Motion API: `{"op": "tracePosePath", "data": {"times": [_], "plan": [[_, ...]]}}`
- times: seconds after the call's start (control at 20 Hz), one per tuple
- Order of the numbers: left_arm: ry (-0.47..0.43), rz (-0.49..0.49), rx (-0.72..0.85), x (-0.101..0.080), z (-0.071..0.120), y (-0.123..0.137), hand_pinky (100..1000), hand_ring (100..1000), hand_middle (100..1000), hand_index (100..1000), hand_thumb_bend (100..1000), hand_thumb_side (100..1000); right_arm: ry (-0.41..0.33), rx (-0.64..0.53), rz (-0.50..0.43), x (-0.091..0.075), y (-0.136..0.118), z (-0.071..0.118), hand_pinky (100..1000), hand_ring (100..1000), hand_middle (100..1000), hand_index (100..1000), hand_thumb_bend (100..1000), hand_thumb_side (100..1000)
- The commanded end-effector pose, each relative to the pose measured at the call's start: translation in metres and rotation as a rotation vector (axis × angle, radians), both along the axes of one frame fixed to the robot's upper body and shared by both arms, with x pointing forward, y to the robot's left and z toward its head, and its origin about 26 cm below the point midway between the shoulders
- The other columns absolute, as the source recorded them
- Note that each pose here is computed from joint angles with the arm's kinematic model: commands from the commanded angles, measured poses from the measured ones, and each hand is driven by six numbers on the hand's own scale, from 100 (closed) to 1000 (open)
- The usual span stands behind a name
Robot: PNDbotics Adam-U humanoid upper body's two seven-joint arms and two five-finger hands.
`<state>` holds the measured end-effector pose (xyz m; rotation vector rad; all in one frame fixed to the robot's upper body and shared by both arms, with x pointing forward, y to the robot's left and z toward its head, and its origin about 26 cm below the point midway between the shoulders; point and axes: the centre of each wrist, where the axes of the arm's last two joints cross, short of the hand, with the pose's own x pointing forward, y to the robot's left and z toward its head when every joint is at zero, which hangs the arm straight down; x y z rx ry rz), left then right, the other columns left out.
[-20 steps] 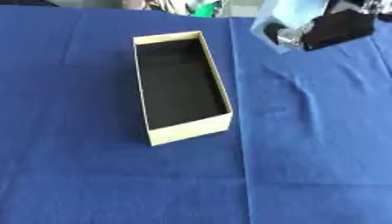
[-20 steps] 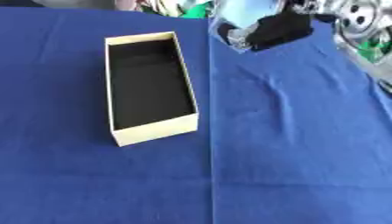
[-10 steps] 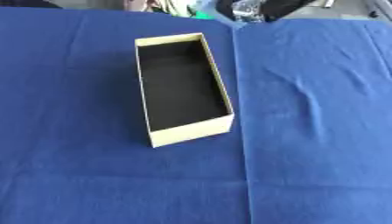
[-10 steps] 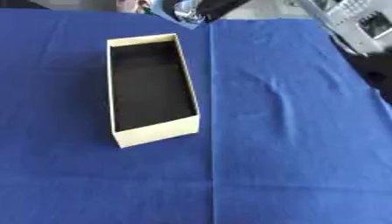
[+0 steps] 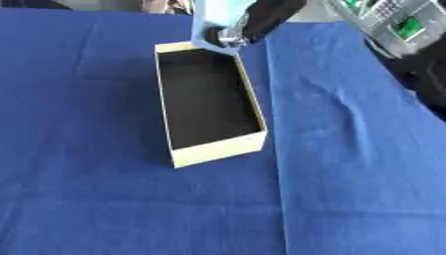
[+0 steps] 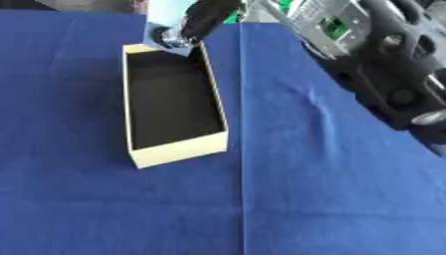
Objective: Pick up objects on the table and place them in the box.
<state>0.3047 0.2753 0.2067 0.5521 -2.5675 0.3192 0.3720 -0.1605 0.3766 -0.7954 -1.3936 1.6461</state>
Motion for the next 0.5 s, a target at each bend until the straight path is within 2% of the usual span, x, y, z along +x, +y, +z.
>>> {"op": "tracePosePath", "data": {"times": [0.05,0.5], "plan": [[-0.031,-0.014,0.011,-0.002,0.009,-0.002,540,688,621,722,100,712,0.150,-0.021,-0.085,0.007,0.000,0.002,629,721,557,649,100,394],[-0.031,-0.020,0.010,-0.002,0.009,-0.003,540,688,622,722,100,713,0.203,-0.059,-0.034,0.016,0.008,-0.014,636,729,568,656,100,408]]}}
